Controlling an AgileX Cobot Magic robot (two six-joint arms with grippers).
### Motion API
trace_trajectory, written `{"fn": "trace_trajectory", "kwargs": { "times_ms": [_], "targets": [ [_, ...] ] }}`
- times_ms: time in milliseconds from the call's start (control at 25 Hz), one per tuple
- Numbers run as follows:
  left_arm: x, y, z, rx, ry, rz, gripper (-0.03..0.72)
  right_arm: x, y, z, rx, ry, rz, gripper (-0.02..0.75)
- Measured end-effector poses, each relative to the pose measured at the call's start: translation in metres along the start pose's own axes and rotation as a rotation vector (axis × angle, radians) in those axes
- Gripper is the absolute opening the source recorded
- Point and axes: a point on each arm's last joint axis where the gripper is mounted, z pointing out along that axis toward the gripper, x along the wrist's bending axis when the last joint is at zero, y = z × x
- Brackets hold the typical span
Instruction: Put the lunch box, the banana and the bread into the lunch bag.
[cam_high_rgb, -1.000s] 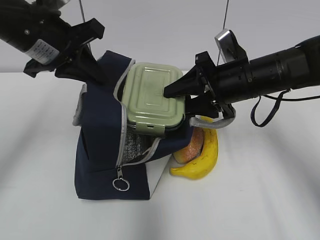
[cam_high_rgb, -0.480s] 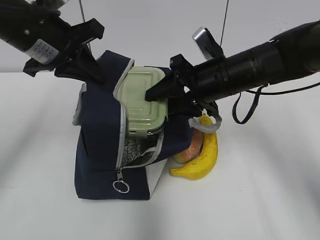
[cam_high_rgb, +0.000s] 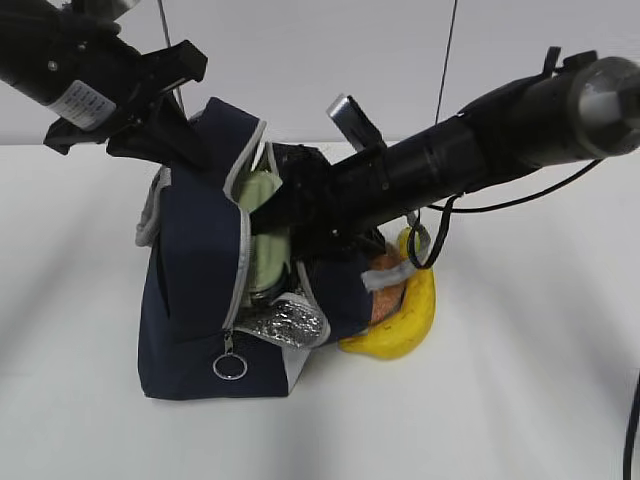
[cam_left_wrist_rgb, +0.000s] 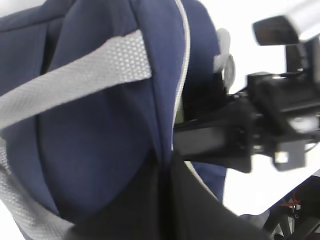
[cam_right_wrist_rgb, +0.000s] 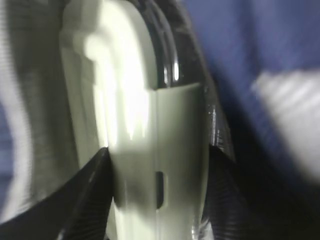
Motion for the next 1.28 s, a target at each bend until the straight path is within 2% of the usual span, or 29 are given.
{"fn": "trace_trajectory", "kwargs": {
  "times_ms": [240,400,960,1280],
  "targets": [
    [-0.001,-0.001,0.0,0.014,-0.006,-0.002,-0.003,-0.027,-0.005,0.023,0.038,-0.023,0.066,0.393],
    [-0.001,-0.002,0.0,0.022,-0.007,-0.002,-0.003,-0.035,-0.005,0.03,0.032,-0.022,0.103,0.393],
    [-0.001,-0.003,0.0,0.029,-0.007,-0.002,-0.003,-0.04,-0.002,0.034,0.007,-0.033,0.125,0.396],
    [-0.001,-0.003,0.0,0.032,-0.006,-0.001,-0.003,-0.04,-0.002,0.035,0.002,-0.029,0.127,0.486]
  ]
}}
